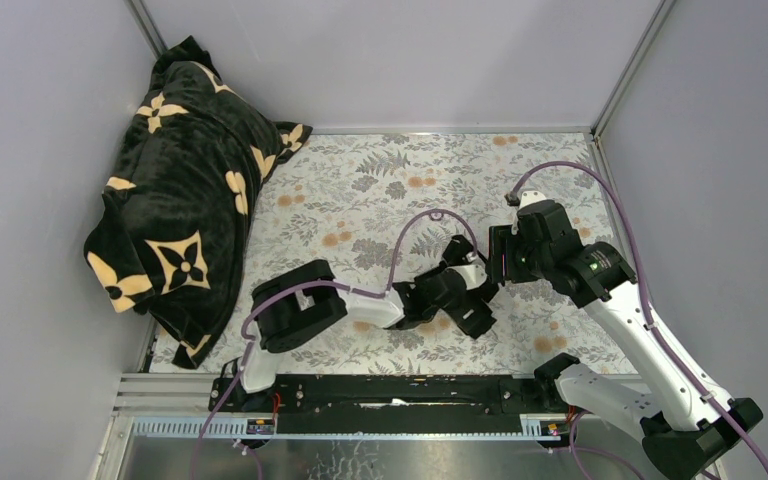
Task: Fold the paper box
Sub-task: Fold the paper box at the center of the board.
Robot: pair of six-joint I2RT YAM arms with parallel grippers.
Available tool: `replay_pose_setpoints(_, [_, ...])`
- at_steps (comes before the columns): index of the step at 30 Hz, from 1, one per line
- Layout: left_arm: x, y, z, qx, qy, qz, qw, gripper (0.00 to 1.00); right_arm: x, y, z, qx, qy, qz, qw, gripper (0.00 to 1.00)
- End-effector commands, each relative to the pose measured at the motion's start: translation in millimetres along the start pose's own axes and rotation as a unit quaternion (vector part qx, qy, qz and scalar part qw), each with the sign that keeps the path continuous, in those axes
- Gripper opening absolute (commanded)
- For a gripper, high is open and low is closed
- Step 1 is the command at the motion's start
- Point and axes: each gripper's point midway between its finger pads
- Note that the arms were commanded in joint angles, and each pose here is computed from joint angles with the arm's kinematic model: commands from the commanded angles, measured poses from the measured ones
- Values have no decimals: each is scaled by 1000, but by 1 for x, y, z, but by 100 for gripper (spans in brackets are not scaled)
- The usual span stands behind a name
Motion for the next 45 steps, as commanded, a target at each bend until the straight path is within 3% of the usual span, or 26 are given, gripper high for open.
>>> replay_pose_setpoints(1, [0, -16, 2, 50, -49, 7, 998, 8, 9, 13, 2, 5, 2, -20, 1000, 64])
replay_pose_setpoints(10, [-2, -26, 0, 81, -76, 12, 994, 23, 7, 10, 3, 3, 5, -15, 1000, 65])
replay_pose_setpoints(14, [4, -21, 7, 96, -68, 0, 993, 25, 5, 9, 3, 3, 5, -13, 1000, 65])
replay_pose_setpoints(28, [16, -21, 37, 97, 40, -25, 994, 33, 2, 5, 3, 3, 9, -7, 1000, 64])
replay_pose_setpoints(38, [21, -6, 36, 171, -15, -77, 982, 61, 5, 4, 0, 6, 4, -9, 1000, 66])
replay_pose_setpoints(45, [33, 2, 53, 178, -31, -76, 981, 64, 6, 4, 1, 7, 6, -10, 1000, 67])
Point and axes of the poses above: each gripper's point midway between its finger pads, its own x axis back along the fingers, its own z axis along the line the jaws close on, y = z × x, and after that the axes turned 10 degrees about -x, right-handed
